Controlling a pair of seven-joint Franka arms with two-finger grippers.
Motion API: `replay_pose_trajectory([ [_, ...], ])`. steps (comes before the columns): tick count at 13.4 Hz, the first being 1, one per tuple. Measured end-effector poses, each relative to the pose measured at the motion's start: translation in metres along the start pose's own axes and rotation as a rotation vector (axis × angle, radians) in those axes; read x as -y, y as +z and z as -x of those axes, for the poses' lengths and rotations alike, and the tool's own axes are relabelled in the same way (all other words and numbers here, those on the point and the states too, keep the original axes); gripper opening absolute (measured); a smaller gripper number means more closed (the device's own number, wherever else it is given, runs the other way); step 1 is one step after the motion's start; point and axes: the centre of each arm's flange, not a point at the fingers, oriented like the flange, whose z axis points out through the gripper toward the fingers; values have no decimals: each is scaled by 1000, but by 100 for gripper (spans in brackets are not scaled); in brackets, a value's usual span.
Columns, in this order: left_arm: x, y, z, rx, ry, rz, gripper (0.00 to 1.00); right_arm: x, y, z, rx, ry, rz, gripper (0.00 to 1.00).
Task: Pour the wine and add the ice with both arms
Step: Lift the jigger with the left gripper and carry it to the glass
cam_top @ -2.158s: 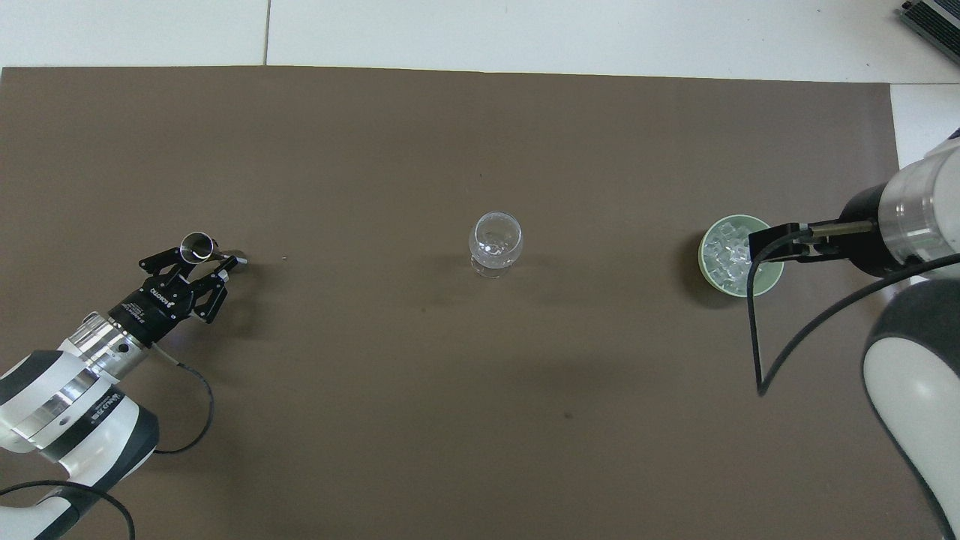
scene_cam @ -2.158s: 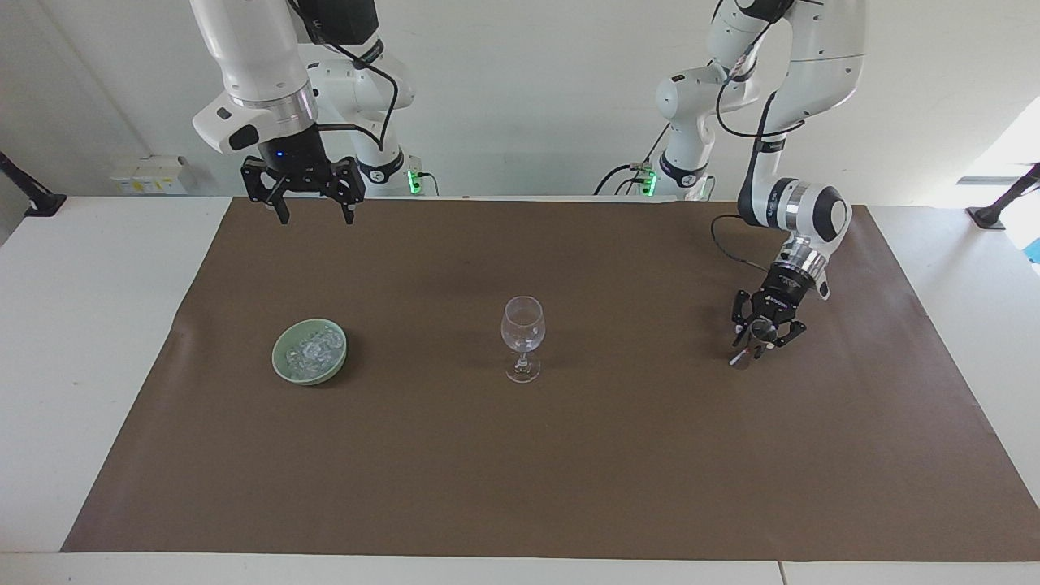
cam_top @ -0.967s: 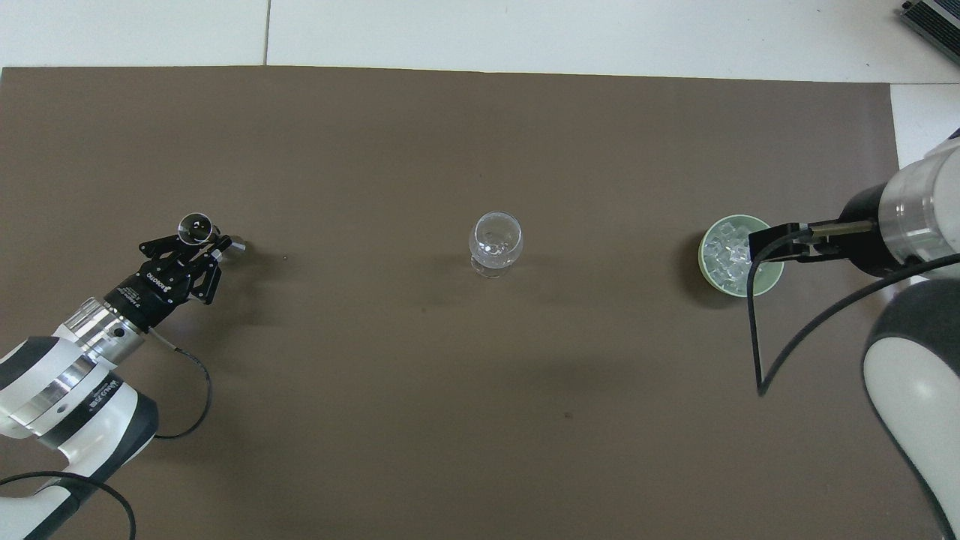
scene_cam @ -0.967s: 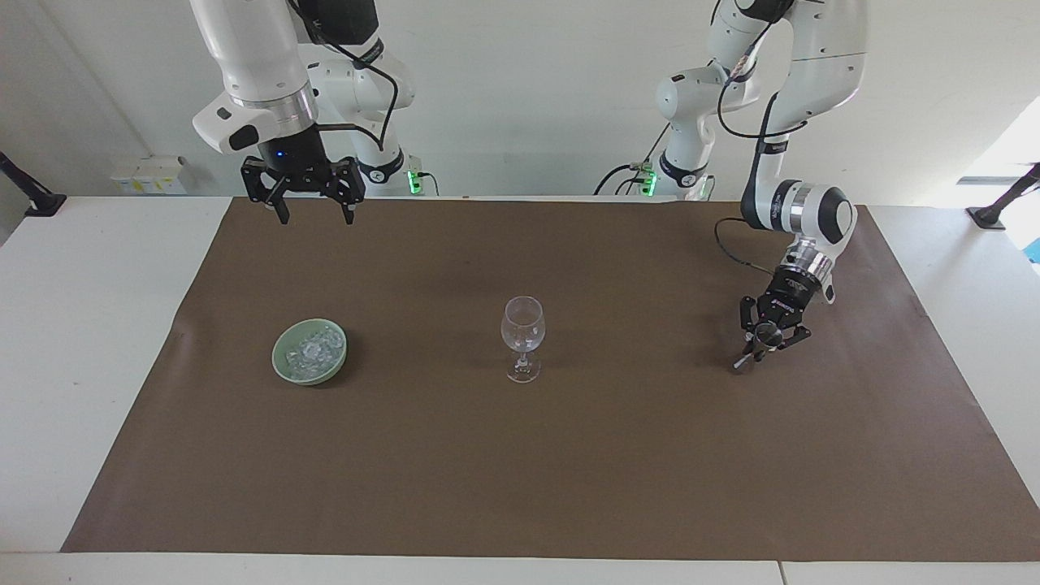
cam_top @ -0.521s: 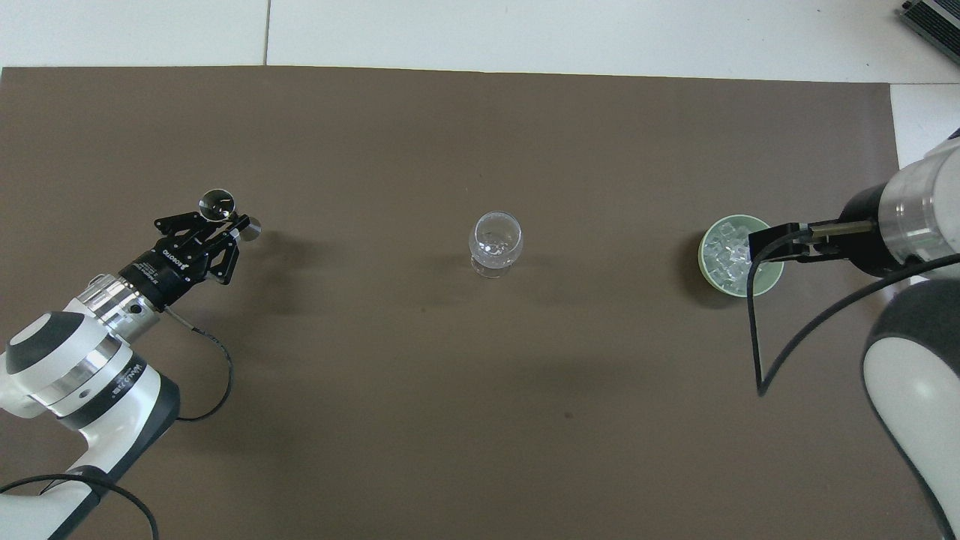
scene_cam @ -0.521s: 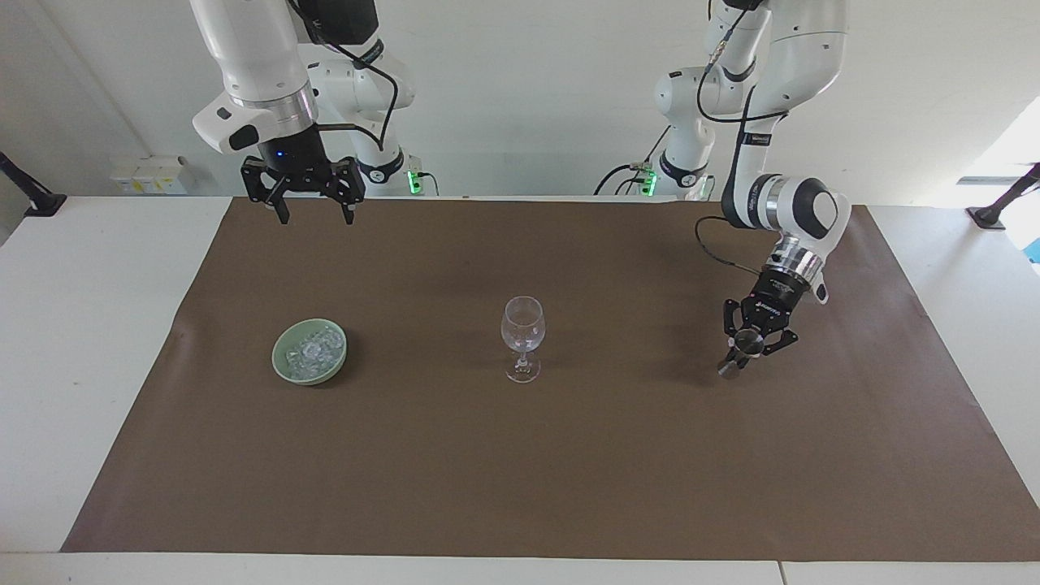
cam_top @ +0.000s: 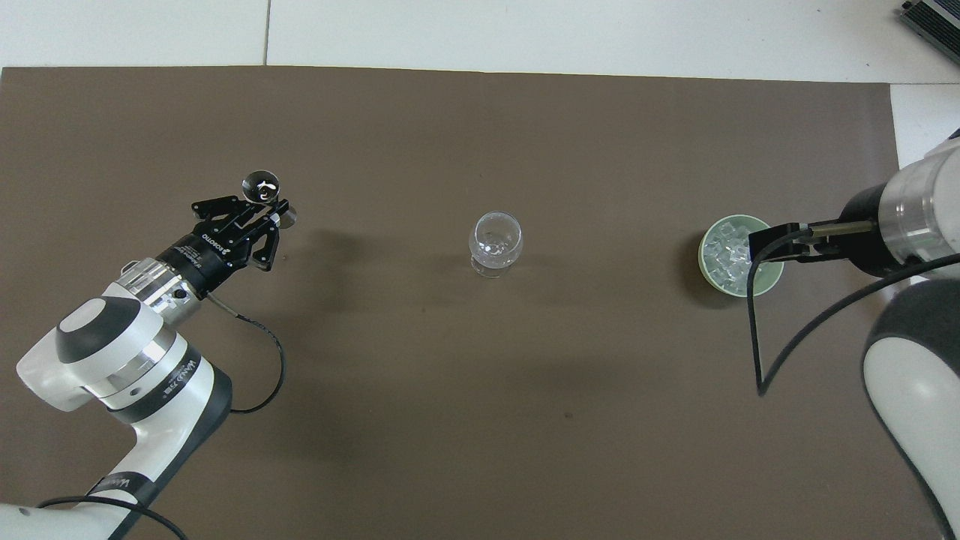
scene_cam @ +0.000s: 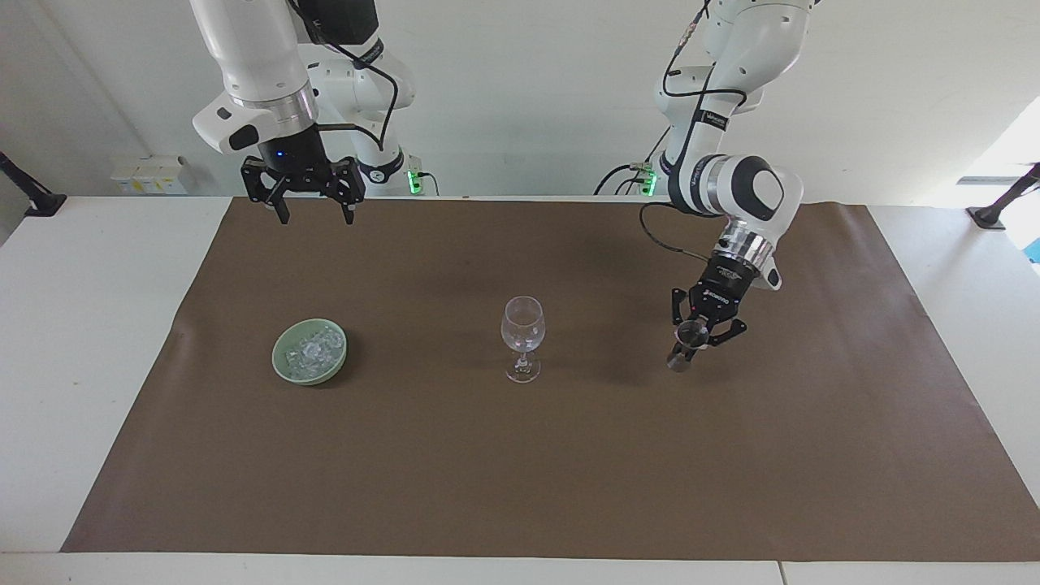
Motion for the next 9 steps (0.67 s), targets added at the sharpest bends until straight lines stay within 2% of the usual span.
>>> replay_pose_trajectory([
  [9, 89, 21, 64, -36, 72, -10, 21, 0, 0, 0, 0, 0, 0, 100],
])
